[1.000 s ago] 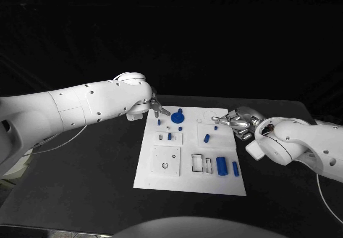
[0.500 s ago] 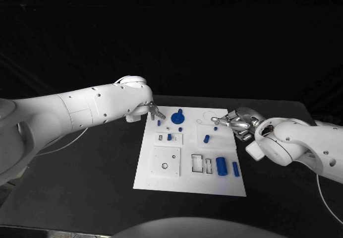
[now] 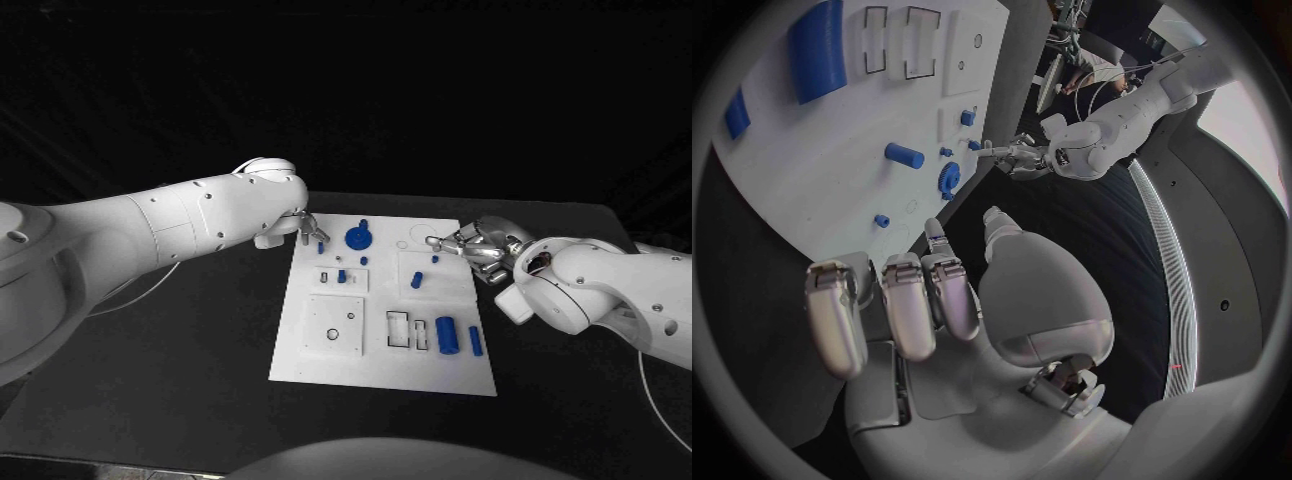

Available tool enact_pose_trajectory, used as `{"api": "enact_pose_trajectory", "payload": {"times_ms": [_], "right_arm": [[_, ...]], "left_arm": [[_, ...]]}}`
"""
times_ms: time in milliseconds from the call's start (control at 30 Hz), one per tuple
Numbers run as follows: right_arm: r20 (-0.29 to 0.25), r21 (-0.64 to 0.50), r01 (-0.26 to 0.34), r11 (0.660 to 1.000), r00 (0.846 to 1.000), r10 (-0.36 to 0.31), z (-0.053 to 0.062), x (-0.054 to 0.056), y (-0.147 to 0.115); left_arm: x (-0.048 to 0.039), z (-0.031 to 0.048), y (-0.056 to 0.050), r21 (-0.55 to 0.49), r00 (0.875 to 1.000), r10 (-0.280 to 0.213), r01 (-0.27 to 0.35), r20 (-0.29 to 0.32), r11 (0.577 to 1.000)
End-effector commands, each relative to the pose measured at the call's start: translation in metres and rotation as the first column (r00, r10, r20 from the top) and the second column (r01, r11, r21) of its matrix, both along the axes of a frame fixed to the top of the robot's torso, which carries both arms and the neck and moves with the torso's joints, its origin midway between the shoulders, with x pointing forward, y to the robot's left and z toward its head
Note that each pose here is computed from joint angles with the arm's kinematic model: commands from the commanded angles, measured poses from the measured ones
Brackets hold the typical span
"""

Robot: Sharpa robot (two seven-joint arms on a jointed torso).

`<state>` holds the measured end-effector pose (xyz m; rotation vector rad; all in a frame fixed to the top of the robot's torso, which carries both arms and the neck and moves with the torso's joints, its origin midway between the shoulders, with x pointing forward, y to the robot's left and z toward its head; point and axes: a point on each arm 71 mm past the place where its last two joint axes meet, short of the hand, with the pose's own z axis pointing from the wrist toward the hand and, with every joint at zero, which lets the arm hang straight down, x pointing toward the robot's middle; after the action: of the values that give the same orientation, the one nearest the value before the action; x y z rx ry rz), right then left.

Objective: Assemble the parts on the task board

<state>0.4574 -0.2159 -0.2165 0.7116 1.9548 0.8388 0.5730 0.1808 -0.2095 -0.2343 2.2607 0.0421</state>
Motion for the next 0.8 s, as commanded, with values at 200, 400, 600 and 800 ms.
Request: {"api": "enact_pose_trajectory", "payload": {"times_ms": [200, 400, 600, 800], "right_arm": [[-0.007, -0.001, -0.017, 1.000, 1.000, 0.017, -0.0007, -0.0008, 0.0028], [-0.007, 0.000, -0.020, 1.000, 1.000, 0.020, -0.0006, -0.0010, 0.0039], [-0.008, -0.001, -0.018, 1.000, 1.000, 0.018, -0.0006, -0.0010, 0.0035], [-0.007, 0.000, -0.020, 1.000, 1.000, 0.020, -0.0006, -0.0009, 0.0043]], "left_arm": [[0.0024, -0.0016, -0.0085, -0.025, 1.000, -0.028, 0.028, 0.007, 0.999], [0.0043, -0.0049, -0.0081, -0.023, 1.000, -0.024, 0.024, -0.002, 0.999], [0.0054, -0.0076, -0.0080, -0.027, 1.000, -0.024, 0.024, -0.006, 0.999], [0.0056, -0.0094, -0.0098, -0.027, 0.999, -0.030, 0.029, -0.014, 0.999]]}}
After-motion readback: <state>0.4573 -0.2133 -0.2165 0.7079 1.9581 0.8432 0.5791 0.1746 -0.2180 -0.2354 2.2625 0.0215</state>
